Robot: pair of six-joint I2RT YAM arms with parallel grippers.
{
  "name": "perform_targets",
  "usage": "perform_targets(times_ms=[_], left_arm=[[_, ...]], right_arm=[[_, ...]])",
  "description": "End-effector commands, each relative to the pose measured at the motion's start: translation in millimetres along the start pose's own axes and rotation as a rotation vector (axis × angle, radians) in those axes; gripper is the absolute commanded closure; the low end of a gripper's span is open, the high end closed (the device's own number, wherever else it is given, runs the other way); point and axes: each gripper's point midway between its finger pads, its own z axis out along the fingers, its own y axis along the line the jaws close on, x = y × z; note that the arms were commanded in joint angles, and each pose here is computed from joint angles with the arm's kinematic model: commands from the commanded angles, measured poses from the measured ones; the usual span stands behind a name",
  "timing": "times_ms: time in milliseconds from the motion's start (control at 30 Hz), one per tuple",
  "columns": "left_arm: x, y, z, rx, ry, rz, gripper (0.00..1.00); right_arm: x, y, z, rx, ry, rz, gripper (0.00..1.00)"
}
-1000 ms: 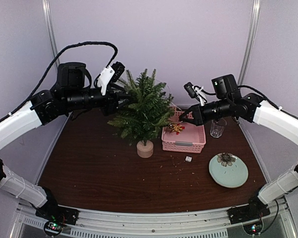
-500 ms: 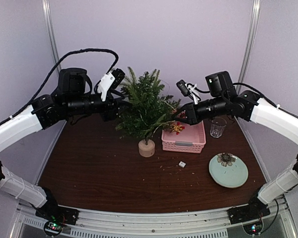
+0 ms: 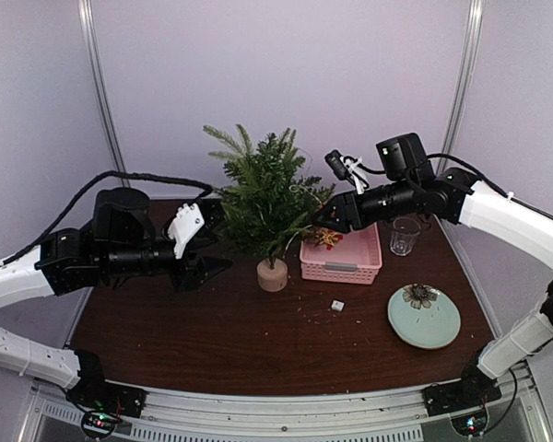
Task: Decorate the small christmas tree
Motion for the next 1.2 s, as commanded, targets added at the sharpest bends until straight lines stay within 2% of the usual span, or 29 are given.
perform_targets(times_ms=[0,133,233,433,533,633,833,967,1167], left_arm=[[7.4,17.3,-5.6,-0.109,-0.010,-0.050,0.47],[14.9,15.7,-4.3,-0.109,0.005,-0.058,0.46],[19.1,17.2,-4.8,-0.122,0.009,-0.071,0.46],[24.0,18.7,-4.7,-0.136,0.012,-0.075,0.46],[24.1,19.2,-2.1,-0.138,0.014,-0.086,0.46],[23.9,20.7,0.5,-0.143,0.030,-0.100,0.47],[23.7,25.4,2.4,-0.147,0.029,-0.154,0.47],[24.1,32.1,0.2,-0.158,0.005,-0.195,0.47],[24.2,39.7,-3.0,-0.175,-0.003,-0.229,0.47]], right_arm=[[-6.9,8.4,-29.0,0.031,-0.049,-0.030,0.38],[4.2,8.5,-49.4,0.057,-0.065,-0.034,0.14],[18.7,6.7,-63.2,0.074,-0.065,-0.029,0.10],[87.7,-12.2,-61.8,0.123,0.064,-0.087,0.24],[109.5,-27.7,-49.3,0.183,0.058,-0.155,0.27],[130.8,-54.4,-31.1,0.278,0.138,-0.146,0.37],[154.2,-62.2,3.7,0.255,0.221,-0.262,0.40],[168.0,-47.9,27.1,0.173,0.172,-0.461,0.39],[202.4,-49.1,66.7,0.175,0.300,-0.711,0.41]])
